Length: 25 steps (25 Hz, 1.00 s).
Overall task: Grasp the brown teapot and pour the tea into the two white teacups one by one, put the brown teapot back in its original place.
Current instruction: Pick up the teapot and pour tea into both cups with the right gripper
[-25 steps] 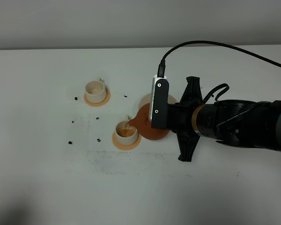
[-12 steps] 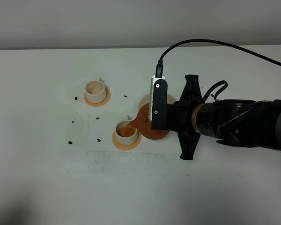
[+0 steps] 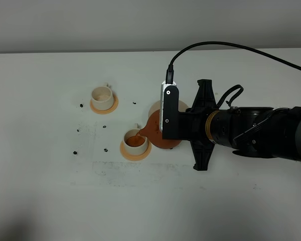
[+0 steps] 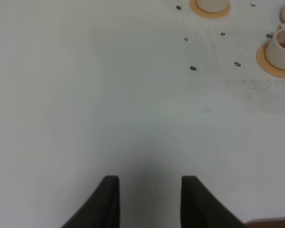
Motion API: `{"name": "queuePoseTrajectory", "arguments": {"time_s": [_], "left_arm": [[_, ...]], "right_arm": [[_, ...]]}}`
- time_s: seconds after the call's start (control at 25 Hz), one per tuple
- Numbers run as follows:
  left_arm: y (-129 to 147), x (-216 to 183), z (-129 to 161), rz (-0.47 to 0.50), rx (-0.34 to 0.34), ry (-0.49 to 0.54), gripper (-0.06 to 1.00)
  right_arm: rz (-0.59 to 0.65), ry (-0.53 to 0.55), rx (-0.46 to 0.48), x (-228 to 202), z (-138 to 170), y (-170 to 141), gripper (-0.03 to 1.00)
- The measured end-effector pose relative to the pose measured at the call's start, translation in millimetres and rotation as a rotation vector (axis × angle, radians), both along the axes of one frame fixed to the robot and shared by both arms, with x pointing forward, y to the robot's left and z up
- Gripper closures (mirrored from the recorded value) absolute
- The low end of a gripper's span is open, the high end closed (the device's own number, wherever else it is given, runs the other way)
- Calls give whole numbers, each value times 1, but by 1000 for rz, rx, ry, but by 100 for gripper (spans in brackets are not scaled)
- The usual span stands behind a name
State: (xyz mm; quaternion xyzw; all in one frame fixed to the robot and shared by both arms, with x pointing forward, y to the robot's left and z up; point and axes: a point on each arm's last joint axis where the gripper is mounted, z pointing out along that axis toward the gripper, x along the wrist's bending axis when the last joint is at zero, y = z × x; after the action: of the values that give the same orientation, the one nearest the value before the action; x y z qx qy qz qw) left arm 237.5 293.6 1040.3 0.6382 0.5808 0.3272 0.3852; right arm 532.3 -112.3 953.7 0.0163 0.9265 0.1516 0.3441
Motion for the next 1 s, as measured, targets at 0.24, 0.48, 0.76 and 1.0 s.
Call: {"name": "queuePoseTrajectory", "arguments": {"time_s": [0.24, 0.48, 0.76, 1.0], "left_arm": [[0, 0, 0, 0, 0, 0, 65], [0, 0, 0, 0, 0, 0, 65], [0, 0, 0, 1, -2, 0, 65], [0, 0, 0, 1, -2, 0, 65]], "right_arm": [[15, -10, -14, 0, 0, 0, 88], [44, -29, -40, 1, 1, 0, 88], [70, -44, -62, 1, 1, 0, 88], [91, -58, -82, 2, 1, 0, 88]]}}
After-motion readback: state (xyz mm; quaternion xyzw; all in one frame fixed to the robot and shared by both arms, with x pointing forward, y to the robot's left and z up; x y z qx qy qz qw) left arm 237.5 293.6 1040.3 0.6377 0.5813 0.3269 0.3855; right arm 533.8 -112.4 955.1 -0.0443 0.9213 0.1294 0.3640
